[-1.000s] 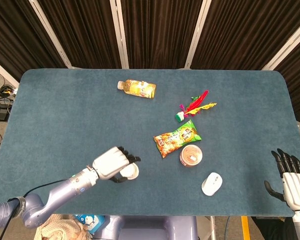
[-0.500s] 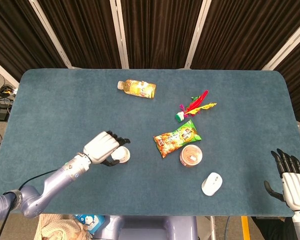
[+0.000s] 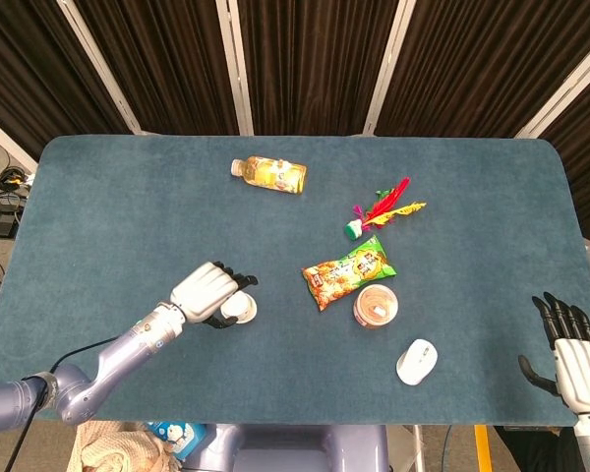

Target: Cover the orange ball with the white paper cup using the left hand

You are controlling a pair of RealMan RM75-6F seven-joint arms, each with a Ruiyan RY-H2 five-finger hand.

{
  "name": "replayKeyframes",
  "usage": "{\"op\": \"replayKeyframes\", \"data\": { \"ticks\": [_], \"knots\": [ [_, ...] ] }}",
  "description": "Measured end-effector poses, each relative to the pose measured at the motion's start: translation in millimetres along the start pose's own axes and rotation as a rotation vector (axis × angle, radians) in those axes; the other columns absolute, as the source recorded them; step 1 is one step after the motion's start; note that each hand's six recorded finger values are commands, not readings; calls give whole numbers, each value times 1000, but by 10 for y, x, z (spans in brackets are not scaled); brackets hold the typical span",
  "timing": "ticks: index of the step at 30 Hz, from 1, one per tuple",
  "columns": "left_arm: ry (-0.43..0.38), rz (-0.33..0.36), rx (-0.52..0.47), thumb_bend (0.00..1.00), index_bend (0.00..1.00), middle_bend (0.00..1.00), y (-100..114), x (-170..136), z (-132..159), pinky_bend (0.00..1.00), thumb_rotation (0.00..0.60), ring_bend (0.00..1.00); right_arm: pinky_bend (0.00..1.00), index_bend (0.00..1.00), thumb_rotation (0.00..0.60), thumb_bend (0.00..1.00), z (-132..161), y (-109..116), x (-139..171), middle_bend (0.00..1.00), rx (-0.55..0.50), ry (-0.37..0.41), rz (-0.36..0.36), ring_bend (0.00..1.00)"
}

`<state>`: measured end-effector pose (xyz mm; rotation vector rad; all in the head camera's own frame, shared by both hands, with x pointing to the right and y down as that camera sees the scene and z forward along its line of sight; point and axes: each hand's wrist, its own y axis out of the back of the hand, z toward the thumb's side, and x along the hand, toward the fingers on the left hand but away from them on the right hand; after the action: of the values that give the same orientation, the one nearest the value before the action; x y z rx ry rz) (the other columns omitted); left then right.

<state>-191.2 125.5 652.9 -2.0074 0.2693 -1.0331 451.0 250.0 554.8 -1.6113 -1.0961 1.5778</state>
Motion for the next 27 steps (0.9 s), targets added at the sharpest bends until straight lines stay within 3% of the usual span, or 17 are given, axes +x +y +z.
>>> {"op": "replayKeyframes", "data": {
  "ticks": [4, 8, 13, 22, 27],
  "knots": [
    [23, -26, 5, 137, 103, 194, -45, -21, -55, 227, 600, 167, 26, 0, 600, 347, -1, -4, -3, 0, 0, -1, 2, 0],
    [52, -42, 5, 135, 80, 153, -57, -81, -105, 182, 600, 126, 26, 0, 600, 347, -6, -5, -5, 0, 0, -3, 4, 0],
    [87, -10, -7, 135, 69, 126, 7, -199, -160, 169, 600, 107, 26, 0, 600, 347, -5, -3, -3, 0, 1, -2, 3, 0],
    [222, 169, -23, 133, 40, 89, 220, -654, -416, 168, 600, 87, 27, 0, 600, 347, -3, -16, 4, 0, 10, -1, 10, 0],
    [366, 291, -55, 117, 0, 5, 231, -1205, -656, 98, 600, 13, 26, 0, 600, 348, 6, -15, 17, 0, 16, 1, 8, 0]
  ]
}}
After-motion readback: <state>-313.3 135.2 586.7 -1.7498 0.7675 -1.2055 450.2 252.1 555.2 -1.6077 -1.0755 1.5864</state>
